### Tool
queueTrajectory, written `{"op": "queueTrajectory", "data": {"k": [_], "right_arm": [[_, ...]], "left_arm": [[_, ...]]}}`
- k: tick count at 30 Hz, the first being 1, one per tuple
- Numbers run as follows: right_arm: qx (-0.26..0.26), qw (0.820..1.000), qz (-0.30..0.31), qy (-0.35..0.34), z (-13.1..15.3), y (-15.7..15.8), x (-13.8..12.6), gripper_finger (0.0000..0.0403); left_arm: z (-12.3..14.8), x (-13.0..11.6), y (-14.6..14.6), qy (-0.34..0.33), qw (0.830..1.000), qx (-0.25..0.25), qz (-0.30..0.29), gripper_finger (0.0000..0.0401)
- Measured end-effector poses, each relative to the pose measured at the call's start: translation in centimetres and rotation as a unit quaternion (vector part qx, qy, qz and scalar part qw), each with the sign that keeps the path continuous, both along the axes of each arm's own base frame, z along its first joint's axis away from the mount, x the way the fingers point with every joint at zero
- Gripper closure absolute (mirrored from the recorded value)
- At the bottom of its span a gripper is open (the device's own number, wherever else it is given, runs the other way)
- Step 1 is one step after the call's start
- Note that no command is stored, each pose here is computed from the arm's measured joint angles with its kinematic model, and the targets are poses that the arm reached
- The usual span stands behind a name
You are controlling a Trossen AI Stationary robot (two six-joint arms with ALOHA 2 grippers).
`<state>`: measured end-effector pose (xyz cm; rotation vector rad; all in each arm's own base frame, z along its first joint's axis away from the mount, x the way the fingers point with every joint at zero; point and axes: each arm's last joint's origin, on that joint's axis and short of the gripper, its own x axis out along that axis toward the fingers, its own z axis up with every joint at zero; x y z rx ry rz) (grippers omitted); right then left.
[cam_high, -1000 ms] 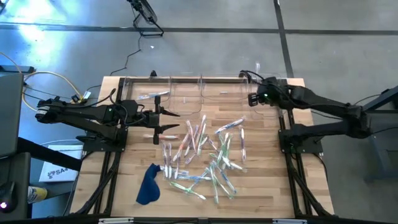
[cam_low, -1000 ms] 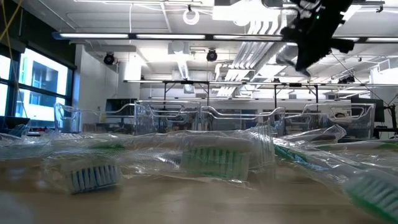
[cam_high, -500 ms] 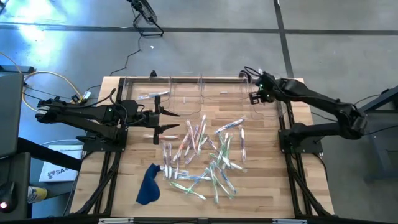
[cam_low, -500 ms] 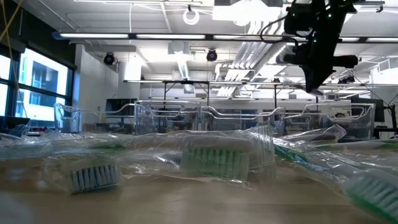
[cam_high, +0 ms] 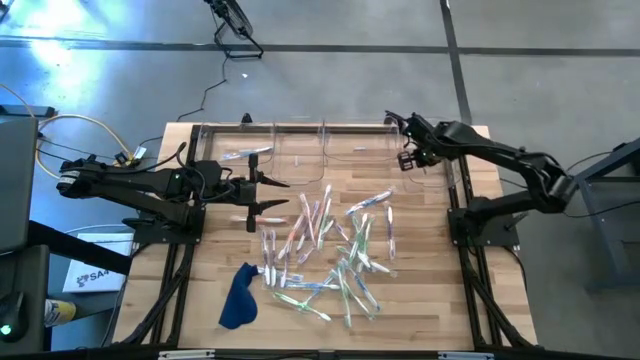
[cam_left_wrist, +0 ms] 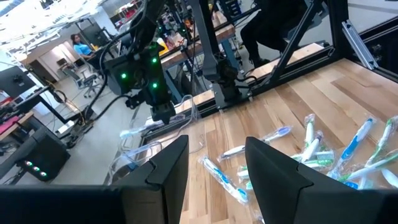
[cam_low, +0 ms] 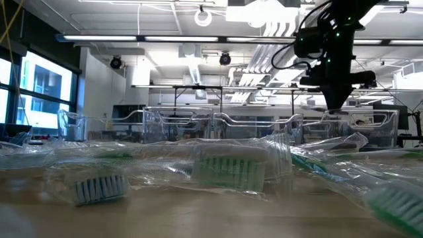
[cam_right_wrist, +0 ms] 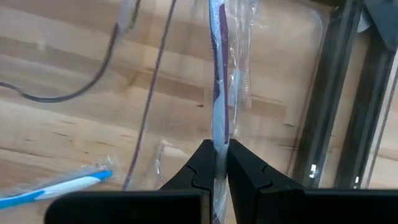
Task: Pick & Place Toothbrushes
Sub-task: Put the purple toothbrush into the right transparent bin
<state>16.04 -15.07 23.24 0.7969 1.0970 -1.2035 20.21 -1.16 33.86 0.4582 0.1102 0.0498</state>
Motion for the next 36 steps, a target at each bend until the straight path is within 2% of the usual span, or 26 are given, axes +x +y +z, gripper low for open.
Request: {"op": "queueTrajectory", "data": {"k": [12,30,33,36], "right_arm": [[0.042,0.999,0.007,0.025,-1.7,-1.2,0.2,0.0387],[0.040,0.999,0.017,0.027,-1.7,-1.4,0.1,0.0386],[0.038,0.999,0.016,0.030,-1.7,-1.4,0.1,0.0369],[0.035,0.999,0.015,0.031,-1.7,-1.4,0.1,0.0336]], "left_arm": [[0.0,0.0,0.0,0.000,1.000,0.000,0.000,0.0247],[0.0,0.0,0.0,0.000,1.000,0.000,0.000,0.0247],[0.0,0.0,0.0,0.000,1.000,-0.004,0.000,0.0247],[0.0,0.0,0.0,-0.001,1.000,-0.006,0.000,0.0247]]}}
